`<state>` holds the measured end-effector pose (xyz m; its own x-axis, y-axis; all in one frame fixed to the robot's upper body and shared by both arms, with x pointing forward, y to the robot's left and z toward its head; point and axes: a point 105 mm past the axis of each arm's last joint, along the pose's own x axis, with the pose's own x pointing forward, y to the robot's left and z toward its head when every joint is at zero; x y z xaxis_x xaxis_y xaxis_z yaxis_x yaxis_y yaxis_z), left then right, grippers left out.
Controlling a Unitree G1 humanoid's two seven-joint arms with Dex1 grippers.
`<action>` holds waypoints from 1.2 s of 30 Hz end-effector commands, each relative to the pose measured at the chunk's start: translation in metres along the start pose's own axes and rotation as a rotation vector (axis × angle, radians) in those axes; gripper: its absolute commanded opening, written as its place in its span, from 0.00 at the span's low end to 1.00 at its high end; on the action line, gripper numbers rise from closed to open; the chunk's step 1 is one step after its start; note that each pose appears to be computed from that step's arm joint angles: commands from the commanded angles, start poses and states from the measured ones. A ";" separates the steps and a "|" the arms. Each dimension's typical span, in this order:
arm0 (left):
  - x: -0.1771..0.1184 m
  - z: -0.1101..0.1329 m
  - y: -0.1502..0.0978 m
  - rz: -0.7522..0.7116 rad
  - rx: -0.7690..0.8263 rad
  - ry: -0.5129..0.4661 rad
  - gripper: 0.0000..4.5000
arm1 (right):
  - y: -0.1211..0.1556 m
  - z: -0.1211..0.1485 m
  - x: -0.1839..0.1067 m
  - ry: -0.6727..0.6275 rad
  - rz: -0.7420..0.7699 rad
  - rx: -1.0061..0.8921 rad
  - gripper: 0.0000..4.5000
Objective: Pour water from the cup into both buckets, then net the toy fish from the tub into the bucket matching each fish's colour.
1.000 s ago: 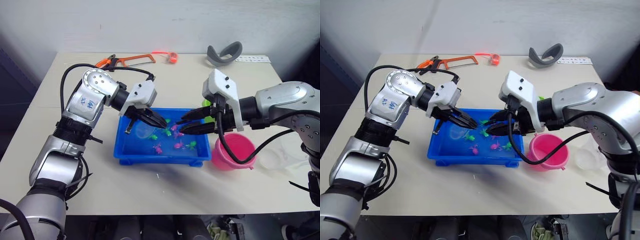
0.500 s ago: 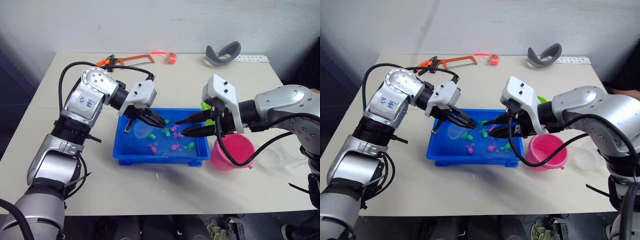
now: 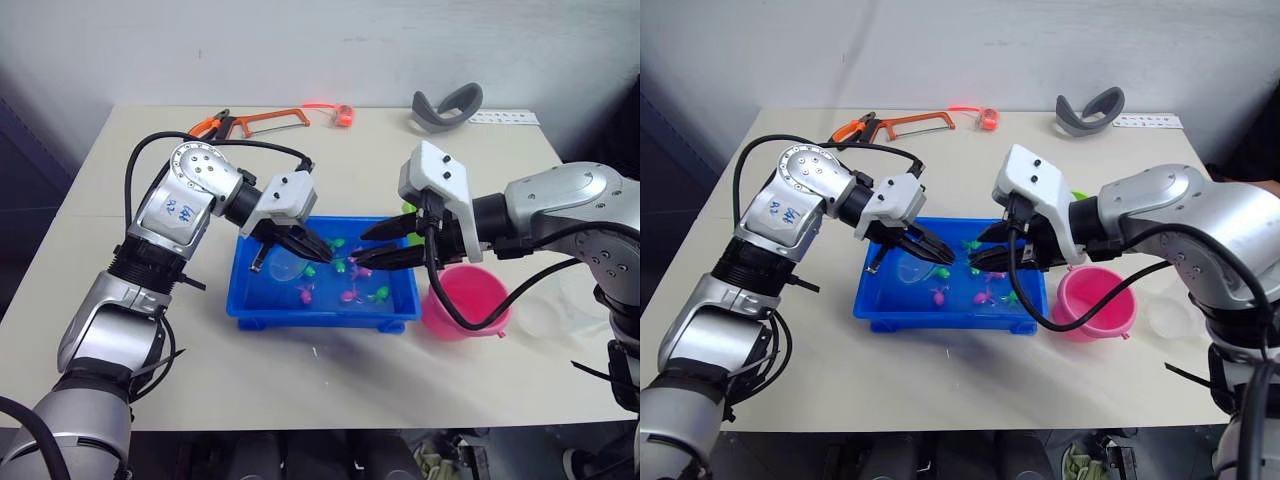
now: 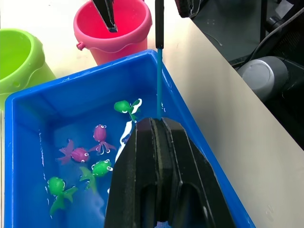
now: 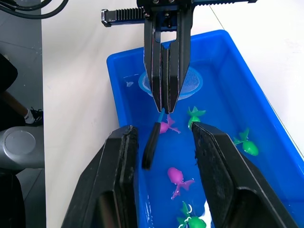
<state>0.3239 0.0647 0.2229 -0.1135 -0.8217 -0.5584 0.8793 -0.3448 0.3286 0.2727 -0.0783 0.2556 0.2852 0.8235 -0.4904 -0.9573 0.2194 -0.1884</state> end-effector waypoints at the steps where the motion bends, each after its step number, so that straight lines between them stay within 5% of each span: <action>1: -0.001 0.008 -0.004 -0.059 0.044 0.000 0.00 | 0.004 0.011 -0.002 -0.008 -0.003 -0.065 0.43; 6: -0.001 0.010 -0.003 -0.058 0.045 -0.005 0.00 | 0.004 0.008 0.000 0.002 -0.002 -0.073 0.43; 11: 0.000 0.011 -0.002 -0.059 0.049 -0.009 0.00 | 0.002 0.004 0.004 0.015 -0.020 -0.094 0.01; 28: -0.004 0.015 0.006 -0.021 -0.010 -0.058 0.00 | 0.003 0.005 0.000 -0.015 -0.021 -0.093 0.01; 36: -0.026 0.027 0.001 0.047 -0.110 -0.255 0.59 | -0.004 -0.007 -0.033 0.016 -0.166 -0.145 0.00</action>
<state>0.3262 0.0668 0.2441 -0.1399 -0.9119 -0.3859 0.9420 -0.2426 0.2318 0.2722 -0.0996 0.2530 0.3800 0.7871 -0.4859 -0.9204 0.2698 -0.2829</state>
